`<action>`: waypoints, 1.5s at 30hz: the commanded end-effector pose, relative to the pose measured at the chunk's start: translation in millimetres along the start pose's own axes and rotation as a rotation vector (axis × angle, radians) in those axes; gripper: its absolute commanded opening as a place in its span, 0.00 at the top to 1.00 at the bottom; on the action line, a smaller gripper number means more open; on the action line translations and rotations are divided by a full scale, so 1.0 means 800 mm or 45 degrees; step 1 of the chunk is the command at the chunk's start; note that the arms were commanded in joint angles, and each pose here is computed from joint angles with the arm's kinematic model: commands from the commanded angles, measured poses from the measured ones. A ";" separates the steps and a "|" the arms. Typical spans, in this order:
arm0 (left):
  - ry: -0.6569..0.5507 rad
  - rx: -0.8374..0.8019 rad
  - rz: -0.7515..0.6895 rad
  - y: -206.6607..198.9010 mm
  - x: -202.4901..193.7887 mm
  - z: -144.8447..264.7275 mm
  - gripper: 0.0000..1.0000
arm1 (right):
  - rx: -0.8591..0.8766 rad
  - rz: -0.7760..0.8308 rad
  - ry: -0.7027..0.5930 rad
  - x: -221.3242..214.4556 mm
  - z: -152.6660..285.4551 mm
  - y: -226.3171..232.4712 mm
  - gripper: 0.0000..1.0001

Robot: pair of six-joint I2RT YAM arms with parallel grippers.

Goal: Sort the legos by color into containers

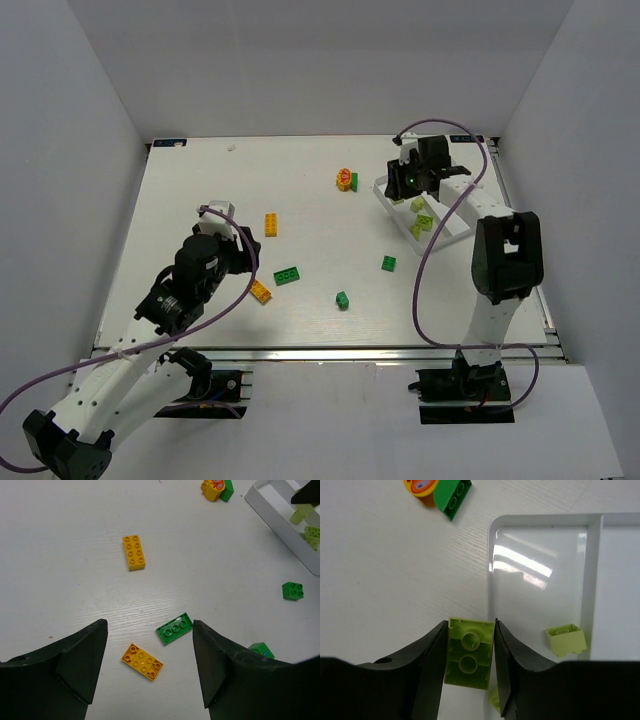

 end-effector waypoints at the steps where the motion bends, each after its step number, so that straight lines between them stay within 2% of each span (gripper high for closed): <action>1: -0.002 -0.041 -0.010 -0.008 0.004 0.000 0.21 | 0.032 0.036 0.022 0.005 -0.014 -0.006 0.85; 7: 0.005 -0.046 -0.013 -0.008 0.002 -0.001 0.21 | -0.049 0.019 0.052 0.000 -0.024 -0.039 0.78; 10: 0.012 -0.060 -0.015 -0.010 0.001 -0.002 0.21 | -0.060 0.012 0.071 -0.006 -0.024 -0.047 0.66; 11: 0.020 -0.063 -0.020 -0.010 0.000 -0.003 0.21 | -0.058 0.012 0.078 -0.008 -0.025 -0.048 0.53; 12: 0.023 -0.072 -0.020 -0.012 -0.001 -0.003 0.21 | -0.060 0.004 0.084 -0.011 -0.024 -0.051 0.45; 13: 0.030 -0.075 -0.021 -0.012 -0.002 -0.004 0.20 | -0.058 0.001 0.085 -0.011 -0.023 -0.052 0.32; 14: 0.035 -0.079 -0.024 -0.013 -0.003 -0.004 0.20 | -0.058 -0.003 0.085 -0.011 -0.018 -0.054 0.28; 16: 0.052 -0.107 -0.028 -0.016 -0.006 -0.005 0.20 | -0.032 0.000 0.080 -0.011 -0.014 -0.049 0.24; 20: 0.087 -0.168 -0.041 -0.025 -0.011 -0.007 0.19 | -0.010 0.027 0.023 0.003 0.022 -0.039 0.24; 22: 0.100 -0.199 -0.044 -0.029 -0.013 -0.006 0.21 | 0.122 0.078 -0.005 -0.005 0.040 -0.014 0.27; 23: 0.100 -0.208 -0.046 -0.030 -0.013 -0.006 0.23 | 0.184 0.154 -0.087 0.010 0.068 0.001 0.30; 24: 0.097 -0.222 -0.044 -0.032 -0.012 -0.005 0.26 | 0.358 0.292 -0.154 0.007 0.083 0.029 0.34; 25: 0.099 -0.235 -0.045 -0.033 -0.012 -0.004 0.38 | 0.464 0.332 -0.147 -0.021 0.092 0.054 0.43; 26: 0.105 -0.260 -0.048 -0.036 -0.013 -0.003 0.48 | 0.531 0.433 -0.227 -0.018 0.121 0.076 0.46; 27: 0.107 -0.272 -0.050 -0.038 -0.012 -0.003 0.58 | 0.688 0.500 -0.310 -0.026 0.137 0.106 0.48; 28: 0.107 -0.281 -0.051 -0.039 -0.012 -0.002 0.74 | 0.746 0.661 -0.341 -0.045 0.147 0.121 0.51; 30: 0.119 -0.301 -0.052 -0.042 -0.014 -0.001 0.78 | 0.807 0.766 -0.314 -0.099 0.161 0.153 0.47; 31: 0.118 -0.308 -0.055 -0.043 -0.013 -0.001 0.78 | 0.795 0.828 -0.296 -0.117 0.162 0.157 0.37; 34: 0.128 -0.321 -0.058 -0.045 -0.014 -0.002 0.54 | 0.646 0.919 -0.179 -0.162 0.151 0.158 0.16; 35: 0.134 -0.316 -0.059 -0.044 -0.016 -0.003 0.40 | 0.557 0.912 -0.183 -0.155 0.146 0.152 0.15; 36: 0.136 -0.321 -0.061 -0.045 -0.015 -0.003 0.36 | 0.487 0.896 -0.106 -0.167 0.142 0.144 0.15; 37: 0.138 -0.320 -0.061 -0.045 -0.016 -0.004 0.33 | 0.459 0.885 -0.091 -0.164 0.139 0.143 0.11; 39: 0.139 -0.319 -0.065 -0.045 -0.016 -0.004 0.31 | 0.357 0.813 -0.044 -0.153 0.130 0.131 0.11; 45: 0.145 -0.317 -0.066 -0.044 -0.018 -0.003 0.28 | 0.254 0.760 0.030 -0.132 0.103 0.120 0.11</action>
Point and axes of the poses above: each gripper's point midway between its finger pads, its own z axis back along the fingers, its own y axis along the line the jaws close on, x = y × z, the point moved 4 cm from there along z, back along the fingers, and after that the axes turned 13 degrees about z, right-handed, at the moved point
